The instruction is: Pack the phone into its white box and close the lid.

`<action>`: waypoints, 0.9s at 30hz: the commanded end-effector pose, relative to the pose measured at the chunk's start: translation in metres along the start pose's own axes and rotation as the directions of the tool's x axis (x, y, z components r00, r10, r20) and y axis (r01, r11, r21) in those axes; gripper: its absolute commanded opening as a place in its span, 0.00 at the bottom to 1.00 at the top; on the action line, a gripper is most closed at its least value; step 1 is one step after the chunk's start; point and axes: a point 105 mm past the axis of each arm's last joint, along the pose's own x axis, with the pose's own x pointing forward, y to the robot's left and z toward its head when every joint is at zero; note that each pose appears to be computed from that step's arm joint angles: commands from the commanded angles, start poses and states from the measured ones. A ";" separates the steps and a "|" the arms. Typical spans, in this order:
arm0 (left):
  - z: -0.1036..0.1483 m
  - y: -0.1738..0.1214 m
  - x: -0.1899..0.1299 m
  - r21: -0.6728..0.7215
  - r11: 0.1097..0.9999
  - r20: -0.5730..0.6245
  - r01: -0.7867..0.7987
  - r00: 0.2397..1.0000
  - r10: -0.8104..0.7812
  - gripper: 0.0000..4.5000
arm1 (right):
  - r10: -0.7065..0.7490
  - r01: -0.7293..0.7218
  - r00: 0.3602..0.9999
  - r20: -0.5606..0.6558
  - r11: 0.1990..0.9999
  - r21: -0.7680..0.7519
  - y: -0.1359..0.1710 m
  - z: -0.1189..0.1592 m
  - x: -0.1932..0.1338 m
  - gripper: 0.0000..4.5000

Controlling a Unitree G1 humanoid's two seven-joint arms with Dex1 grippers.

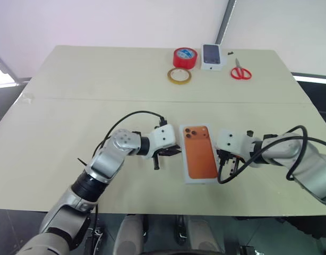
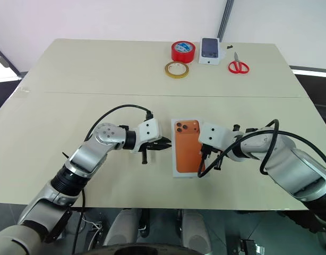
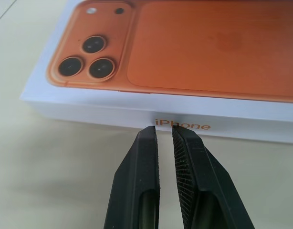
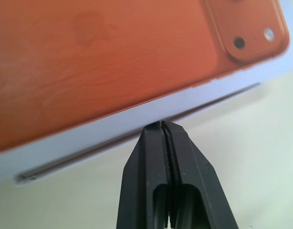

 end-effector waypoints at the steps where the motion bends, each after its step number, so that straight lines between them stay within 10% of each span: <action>1: 0.018 -0.004 0.007 0.046 0.999 0.047 0.018 0.999 -0.020 0.13 | -0.024 0.024 0.999 0.030 1.000 -0.017 -0.003 0.006 -0.005 0.01; 27: 0.006 0.007 0.008 -0.048 0.997 0.034 -0.057 0.998 0.059 0.13 | -0.069 0.069 0.998 0.013 0.998 0.015 -0.011 -0.004 0.004 0.01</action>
